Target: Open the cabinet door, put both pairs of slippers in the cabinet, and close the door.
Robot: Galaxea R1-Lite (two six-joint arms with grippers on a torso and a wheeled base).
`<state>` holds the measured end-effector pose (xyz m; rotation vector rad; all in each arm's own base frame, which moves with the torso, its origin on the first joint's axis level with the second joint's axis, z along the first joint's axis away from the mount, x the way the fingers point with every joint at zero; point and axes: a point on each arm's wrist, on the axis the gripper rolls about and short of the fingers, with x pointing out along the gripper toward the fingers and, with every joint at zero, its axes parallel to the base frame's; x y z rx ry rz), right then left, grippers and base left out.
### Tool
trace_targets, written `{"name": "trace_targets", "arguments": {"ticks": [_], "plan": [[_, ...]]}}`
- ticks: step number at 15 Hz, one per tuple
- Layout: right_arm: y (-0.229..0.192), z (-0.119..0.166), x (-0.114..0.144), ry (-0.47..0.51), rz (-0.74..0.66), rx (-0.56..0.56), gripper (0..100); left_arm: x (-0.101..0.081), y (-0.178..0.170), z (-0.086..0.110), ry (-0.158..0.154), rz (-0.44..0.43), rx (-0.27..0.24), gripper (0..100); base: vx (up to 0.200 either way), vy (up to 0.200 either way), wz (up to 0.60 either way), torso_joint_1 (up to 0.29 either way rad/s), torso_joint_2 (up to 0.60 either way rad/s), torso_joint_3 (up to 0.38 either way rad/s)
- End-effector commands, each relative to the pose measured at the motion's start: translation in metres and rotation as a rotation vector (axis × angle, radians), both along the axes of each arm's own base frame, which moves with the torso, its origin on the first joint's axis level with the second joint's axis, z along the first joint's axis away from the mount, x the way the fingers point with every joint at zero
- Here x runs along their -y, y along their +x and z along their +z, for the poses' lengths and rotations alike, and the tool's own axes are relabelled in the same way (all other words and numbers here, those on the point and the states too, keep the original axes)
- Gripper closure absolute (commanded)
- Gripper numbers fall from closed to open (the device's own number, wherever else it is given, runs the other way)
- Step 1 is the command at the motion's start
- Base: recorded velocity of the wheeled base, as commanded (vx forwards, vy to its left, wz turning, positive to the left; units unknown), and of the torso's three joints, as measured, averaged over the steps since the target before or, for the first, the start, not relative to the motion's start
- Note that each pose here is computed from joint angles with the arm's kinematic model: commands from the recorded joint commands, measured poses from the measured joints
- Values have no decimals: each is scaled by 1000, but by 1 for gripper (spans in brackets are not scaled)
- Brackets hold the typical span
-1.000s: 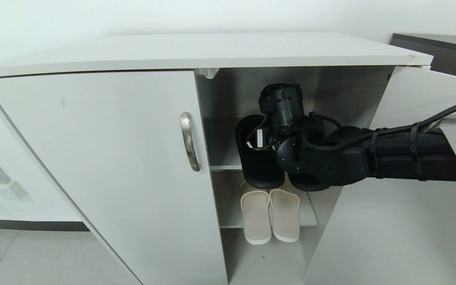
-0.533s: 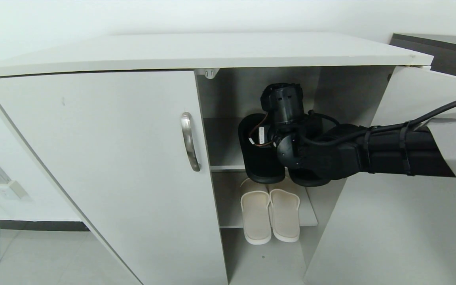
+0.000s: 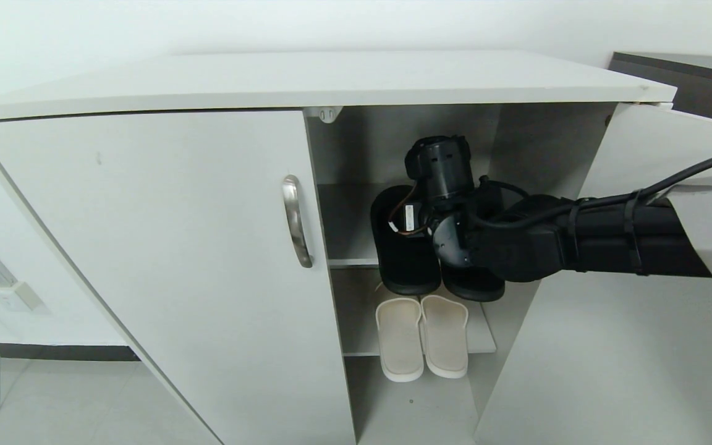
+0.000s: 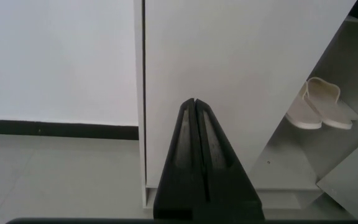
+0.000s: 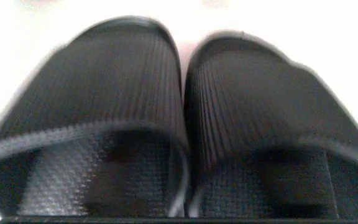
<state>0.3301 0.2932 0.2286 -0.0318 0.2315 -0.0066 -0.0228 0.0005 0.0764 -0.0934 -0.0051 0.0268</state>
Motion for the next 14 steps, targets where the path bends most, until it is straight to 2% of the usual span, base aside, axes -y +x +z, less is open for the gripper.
{"name": "trace_targets", "arguments": {"ticks": [1, 6, 12, 14], "plan": [[-10, 8, 1, 8, 14, 2, 0, 0, 0, 0, 0, 1, -1, 100, 0, 0, 0, 0, 0, 0], [-41, 14, 6, 22, 43, -15, 0, 0, 0, 0, 0, 1, -1, 100, 0, 0, 0, 0, 0, 0], [-129, 34, 39, 40, 165, -27, 0, 0, 0, 0, 0, -1, -1, 100, 0, 0, 0, 0, 0, 0], [-146, 33, 47, 55, 193, -36, 0, 0, 0, 0, 0, -1, -1, 100, 0, 0, 0, 0, 0, 0]]}}
